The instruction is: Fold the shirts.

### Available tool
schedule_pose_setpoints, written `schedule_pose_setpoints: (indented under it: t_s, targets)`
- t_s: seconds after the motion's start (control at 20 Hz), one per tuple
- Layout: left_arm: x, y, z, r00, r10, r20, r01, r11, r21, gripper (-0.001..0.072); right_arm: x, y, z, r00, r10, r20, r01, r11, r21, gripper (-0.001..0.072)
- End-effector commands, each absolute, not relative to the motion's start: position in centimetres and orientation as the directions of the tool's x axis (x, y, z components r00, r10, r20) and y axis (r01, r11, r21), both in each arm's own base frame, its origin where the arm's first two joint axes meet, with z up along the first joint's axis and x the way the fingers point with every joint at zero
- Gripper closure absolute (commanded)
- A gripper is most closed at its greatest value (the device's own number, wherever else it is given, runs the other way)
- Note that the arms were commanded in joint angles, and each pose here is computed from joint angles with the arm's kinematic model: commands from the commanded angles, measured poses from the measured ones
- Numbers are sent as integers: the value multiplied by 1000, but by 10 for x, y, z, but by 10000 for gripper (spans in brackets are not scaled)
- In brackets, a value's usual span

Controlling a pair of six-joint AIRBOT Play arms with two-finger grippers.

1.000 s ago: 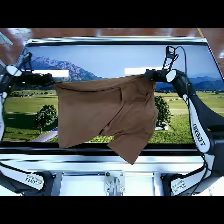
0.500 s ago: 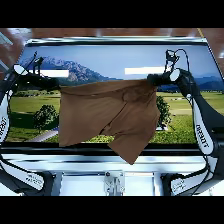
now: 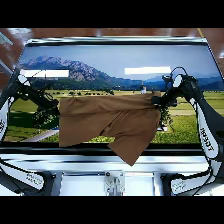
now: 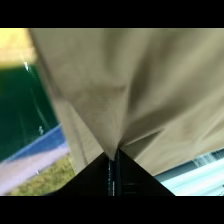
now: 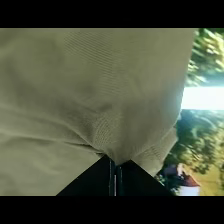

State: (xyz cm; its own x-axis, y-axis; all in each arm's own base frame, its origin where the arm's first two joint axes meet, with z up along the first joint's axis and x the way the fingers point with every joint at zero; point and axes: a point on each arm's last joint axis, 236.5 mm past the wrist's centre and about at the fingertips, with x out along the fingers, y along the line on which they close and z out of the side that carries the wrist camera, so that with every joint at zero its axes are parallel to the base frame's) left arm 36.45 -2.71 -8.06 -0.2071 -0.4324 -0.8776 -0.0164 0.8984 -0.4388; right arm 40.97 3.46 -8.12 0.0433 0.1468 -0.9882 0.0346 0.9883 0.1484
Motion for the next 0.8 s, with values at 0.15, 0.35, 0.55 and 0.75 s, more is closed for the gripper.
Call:
schedule_pose_setpoints:
  t_s: [0.15,0.35,0.55,0.75]
  targets:
    - [389,-60,-78,-89,-552,-829,-99,833,-544,214,423,41,-80,105,202,-974,112,970,214,193]
    - [374,-30,-33,-76,-563,-823,-158,822,-547,11,379,4,-44,-19,125,-992,16,992,125,155]
    - [292,2,-30,-56,-524,-850,-229,835,-500,47,312,-57,-14,-65,144,-987,178,975,130,155]
    - [217,-12,-78,-11,-572,-820,-336,775,-536,37,279,-55,-15,63,275,-959,301,911,281,155]
